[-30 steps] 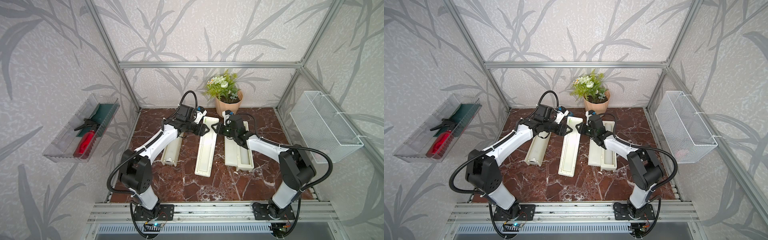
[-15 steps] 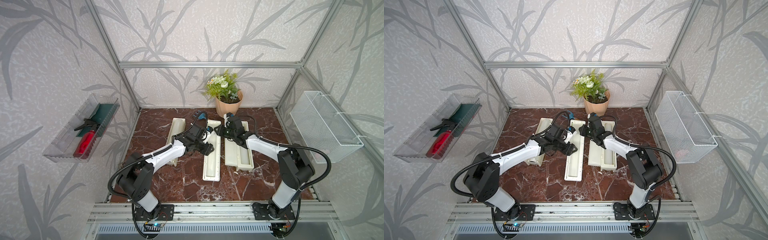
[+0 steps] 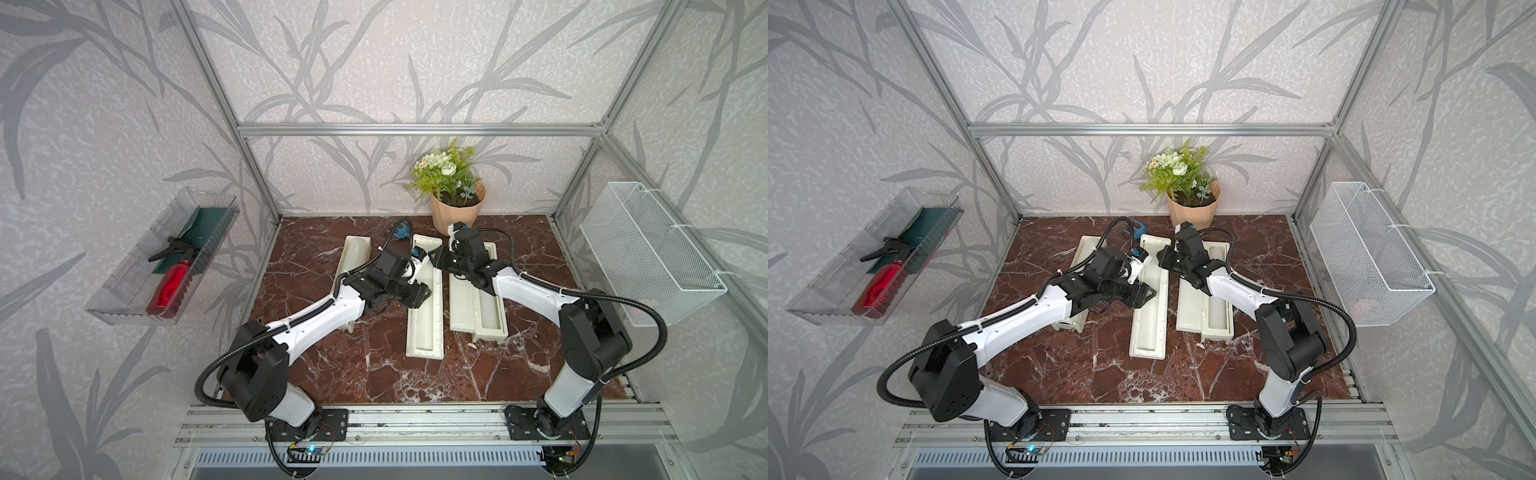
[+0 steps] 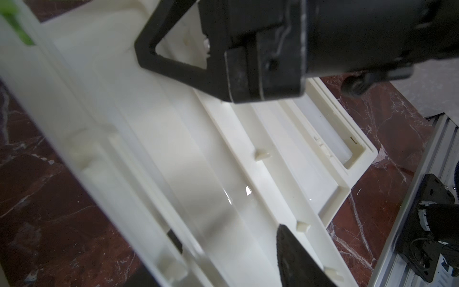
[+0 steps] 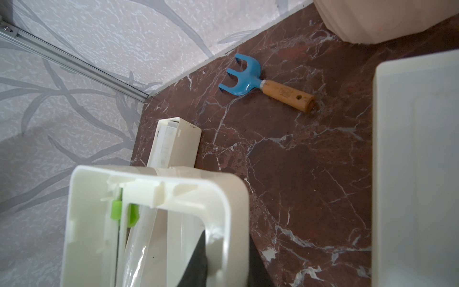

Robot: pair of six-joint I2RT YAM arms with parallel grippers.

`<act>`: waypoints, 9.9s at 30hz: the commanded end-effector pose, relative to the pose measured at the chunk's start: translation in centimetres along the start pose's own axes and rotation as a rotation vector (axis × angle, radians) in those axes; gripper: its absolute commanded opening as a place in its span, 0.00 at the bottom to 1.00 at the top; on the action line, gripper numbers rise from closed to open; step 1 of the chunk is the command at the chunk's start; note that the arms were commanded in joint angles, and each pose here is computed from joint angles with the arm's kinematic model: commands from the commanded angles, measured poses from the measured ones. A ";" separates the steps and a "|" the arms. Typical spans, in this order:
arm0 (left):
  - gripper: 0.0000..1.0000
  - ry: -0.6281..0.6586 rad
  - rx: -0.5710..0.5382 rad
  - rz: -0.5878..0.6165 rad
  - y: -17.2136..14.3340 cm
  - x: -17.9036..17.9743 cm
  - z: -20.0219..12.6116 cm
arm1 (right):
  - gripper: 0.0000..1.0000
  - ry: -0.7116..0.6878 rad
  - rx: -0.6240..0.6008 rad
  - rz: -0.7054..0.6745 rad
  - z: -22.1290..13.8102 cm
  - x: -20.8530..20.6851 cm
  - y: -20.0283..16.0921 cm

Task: Put plastic wrap rolls into dispensers
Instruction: Pick up the lid from the center of the board, then move the plastic wrap cutting box to the center of the board, then close the lid on the plastic wrap cutting box.

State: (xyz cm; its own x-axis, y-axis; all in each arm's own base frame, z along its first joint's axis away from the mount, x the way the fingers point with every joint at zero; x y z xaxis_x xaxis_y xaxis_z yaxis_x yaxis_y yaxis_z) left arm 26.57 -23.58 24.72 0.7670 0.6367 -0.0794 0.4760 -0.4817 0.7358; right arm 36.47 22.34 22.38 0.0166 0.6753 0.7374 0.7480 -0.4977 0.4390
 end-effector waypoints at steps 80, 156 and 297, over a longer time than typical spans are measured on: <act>0.01 -0.291 -0.153 -0.174 2.9 5.6 -3.6 | 1.00 0.597 -0.034 -0.276 -4.1 3.2 4.4; 0.65 0.325 -0.075 -0.265 2.8 15.1 -11.1 | 0.70 0.528 0.077 -0.155 -0.1 3.0 2.3; 0.51 -0.091 0.119 -0.674 -6.6 12.3 -2.9 | 1.00 -0.757 0.465 -0.217 9.3 3.4 -6.5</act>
State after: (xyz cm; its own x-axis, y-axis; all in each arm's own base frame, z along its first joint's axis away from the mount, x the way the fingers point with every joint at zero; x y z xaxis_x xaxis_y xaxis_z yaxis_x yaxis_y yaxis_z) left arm 32.05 -10.59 20.92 0.3112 0.7981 -0.5159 0.8961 -0.0657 0.4389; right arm 38.15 32.99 16.99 0.1519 0.9850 0.0819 0.9754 -0.1628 0.1483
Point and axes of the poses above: each gripper's point midway between its finger pads, its own z axis out along the fingers, its own x axis along the line the jaws close on, y = z × x, the point moved 10 cm from there along -z, back along the fingers, and after that the axes turned 11 degrees about z, right-handed, at the moved point
